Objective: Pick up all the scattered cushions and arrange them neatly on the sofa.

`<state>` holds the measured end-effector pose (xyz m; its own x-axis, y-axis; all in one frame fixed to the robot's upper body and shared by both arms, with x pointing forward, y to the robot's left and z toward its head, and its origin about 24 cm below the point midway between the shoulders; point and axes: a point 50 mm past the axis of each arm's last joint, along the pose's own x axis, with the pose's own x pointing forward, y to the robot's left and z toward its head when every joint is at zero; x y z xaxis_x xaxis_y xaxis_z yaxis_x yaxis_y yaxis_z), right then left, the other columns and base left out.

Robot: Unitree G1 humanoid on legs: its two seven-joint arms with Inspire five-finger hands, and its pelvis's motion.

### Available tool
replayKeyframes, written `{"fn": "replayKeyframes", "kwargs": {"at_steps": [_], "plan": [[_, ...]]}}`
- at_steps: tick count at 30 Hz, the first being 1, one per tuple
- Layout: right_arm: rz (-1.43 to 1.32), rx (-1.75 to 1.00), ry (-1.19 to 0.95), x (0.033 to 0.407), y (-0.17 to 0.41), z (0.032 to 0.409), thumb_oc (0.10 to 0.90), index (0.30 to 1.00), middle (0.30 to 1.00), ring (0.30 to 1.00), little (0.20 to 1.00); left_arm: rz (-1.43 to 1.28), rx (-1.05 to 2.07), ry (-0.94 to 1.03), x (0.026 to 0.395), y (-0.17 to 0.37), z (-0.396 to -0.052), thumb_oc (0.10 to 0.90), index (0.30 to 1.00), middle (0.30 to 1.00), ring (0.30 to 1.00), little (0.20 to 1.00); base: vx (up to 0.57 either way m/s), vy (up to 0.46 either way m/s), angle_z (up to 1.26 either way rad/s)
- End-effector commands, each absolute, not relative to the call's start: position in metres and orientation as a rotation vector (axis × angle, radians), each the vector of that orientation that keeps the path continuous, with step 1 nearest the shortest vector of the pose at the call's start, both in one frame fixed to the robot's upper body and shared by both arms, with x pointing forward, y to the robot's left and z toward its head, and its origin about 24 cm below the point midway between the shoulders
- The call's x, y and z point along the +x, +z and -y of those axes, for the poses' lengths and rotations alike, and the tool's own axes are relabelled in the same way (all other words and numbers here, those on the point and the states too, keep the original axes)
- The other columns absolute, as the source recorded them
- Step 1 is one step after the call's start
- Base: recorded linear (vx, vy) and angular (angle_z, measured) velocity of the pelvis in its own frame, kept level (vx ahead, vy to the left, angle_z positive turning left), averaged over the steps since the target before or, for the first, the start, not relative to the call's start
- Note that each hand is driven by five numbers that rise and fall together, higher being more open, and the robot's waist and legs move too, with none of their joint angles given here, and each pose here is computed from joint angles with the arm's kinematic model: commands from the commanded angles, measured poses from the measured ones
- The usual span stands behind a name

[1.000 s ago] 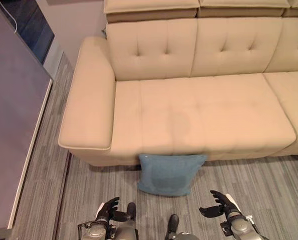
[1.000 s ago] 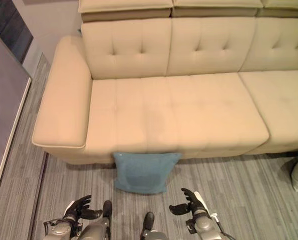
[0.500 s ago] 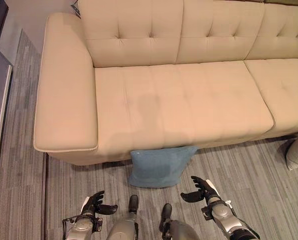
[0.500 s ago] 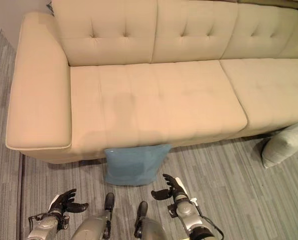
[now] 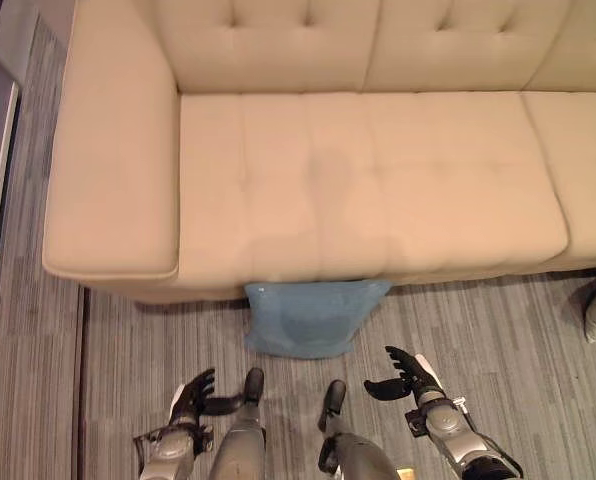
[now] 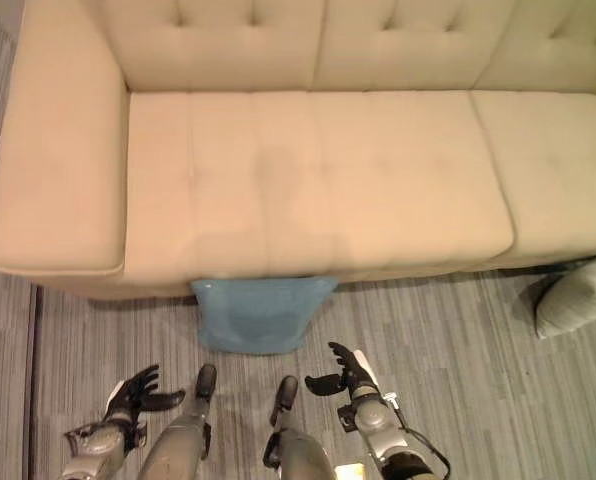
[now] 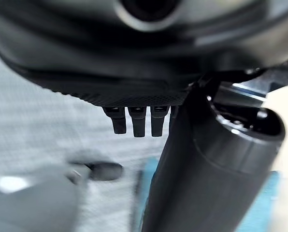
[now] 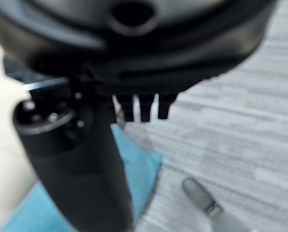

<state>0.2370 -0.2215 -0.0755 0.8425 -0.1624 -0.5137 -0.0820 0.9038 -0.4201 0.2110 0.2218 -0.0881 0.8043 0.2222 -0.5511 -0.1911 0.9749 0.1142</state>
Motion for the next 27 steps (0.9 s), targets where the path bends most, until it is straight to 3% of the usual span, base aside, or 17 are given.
{"fn": "replayKeyframes", "kwargs": {"at_steps": [1, 10, 16, 27], "plan": [[-0.36, -0.398, -0.156, 0.262, -0.038, 0.231, 0.8, 0.9, 0.9, 0.9, 0.9, -0.436, 0.024, 0.309, 0.234, -0.064, -0.23, 0.8, 0.9, 0.9, 0.9, 0.9, -0.13, -0.023, 0.22], [0.086, -0.299, -0.434, 0.336, 0.074, 0.233, 0.8, 0.9, 0.9, 0.9, 0.9, -0.045, -0.028, 0.389, 0.314, 0.026, -0.213, 0.8, 0.9, 0.9, 0.9, 0.9, -0.09, 0.023, 0.01], [0.257, -0.289, -0.532, 0.352, 0.122, 0.232, 0.8, 0.9, 0.9, 0.9, 0.9, 0.073, -0.088, 0.431, 0.332, 0.059, -0.21, 0.8, 0.9, 0.9, 0.9, 0.9, -0.03, 0.065, -0.02], [0.366, -0.214, -0.589, 0.357, 0.151, 0.234, 0.8, 0.9, 0.9, 0.9, 0.9, 0.191, -0.106, 0.394, 0.351, 0.097, -0.197, 0.8, 0.9, 0.9, 0.9, 0.9, 0.0, 0.001, -0.02]]}}
